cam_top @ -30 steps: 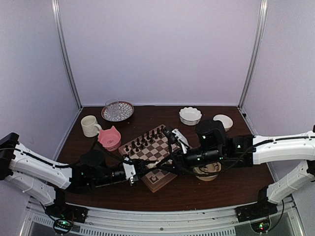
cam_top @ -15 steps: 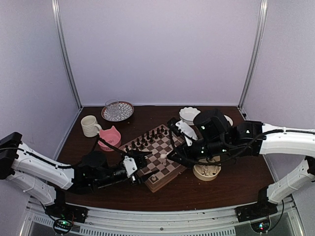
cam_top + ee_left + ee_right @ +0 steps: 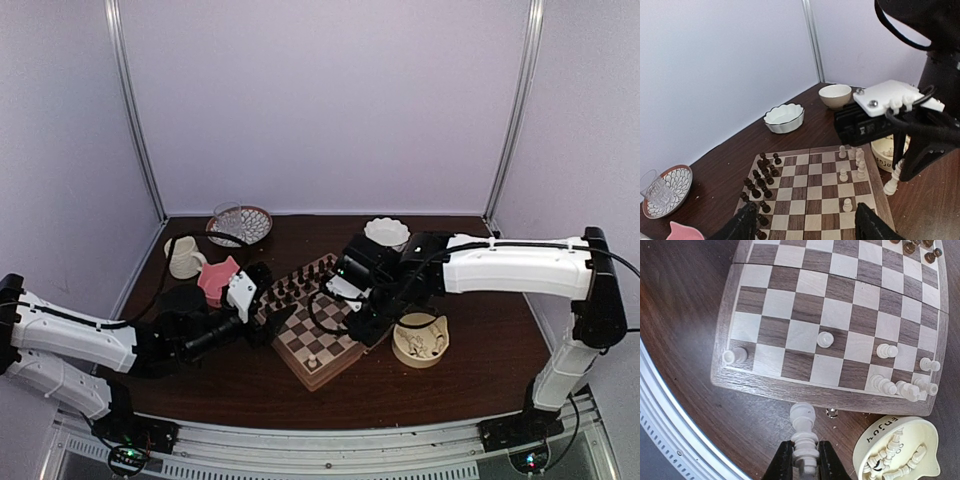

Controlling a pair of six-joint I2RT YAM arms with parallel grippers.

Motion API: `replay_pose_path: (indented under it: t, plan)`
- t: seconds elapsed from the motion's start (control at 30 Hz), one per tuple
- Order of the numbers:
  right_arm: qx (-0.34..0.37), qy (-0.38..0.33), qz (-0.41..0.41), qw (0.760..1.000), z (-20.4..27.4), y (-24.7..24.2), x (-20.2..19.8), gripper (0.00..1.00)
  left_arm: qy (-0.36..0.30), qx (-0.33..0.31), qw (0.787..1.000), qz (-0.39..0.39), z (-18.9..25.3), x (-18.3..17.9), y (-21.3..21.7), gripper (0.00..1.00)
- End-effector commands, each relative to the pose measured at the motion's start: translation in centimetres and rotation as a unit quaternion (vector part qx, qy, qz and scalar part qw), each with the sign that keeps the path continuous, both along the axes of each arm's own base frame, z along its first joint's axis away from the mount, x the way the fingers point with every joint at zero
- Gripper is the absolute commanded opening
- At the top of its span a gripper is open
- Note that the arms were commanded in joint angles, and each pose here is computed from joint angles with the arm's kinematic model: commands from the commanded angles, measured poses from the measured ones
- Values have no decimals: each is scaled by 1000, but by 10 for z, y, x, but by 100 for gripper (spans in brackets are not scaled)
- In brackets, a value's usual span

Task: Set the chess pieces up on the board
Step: Place the king on e1.

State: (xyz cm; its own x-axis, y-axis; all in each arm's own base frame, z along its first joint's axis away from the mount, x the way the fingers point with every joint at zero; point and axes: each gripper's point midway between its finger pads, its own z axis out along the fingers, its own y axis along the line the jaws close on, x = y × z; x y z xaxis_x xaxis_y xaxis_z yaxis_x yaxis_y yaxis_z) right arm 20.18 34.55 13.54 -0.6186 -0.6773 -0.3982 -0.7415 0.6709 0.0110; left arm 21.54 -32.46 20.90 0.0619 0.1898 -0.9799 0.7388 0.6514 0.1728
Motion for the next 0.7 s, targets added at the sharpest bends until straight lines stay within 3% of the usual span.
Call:
replay_pose_path:
  t: [0.0, 0.67]
  plan:
    - [-25, 20, 15, 999, -5, -3, 15, 3, 33, -30, 998, 47, 6, 15, 10, 67]
    - [-71, 54, -12, 996, -41, -12, 48, 3, 34, -19, 998, 55, 4, 18, 10, 67]
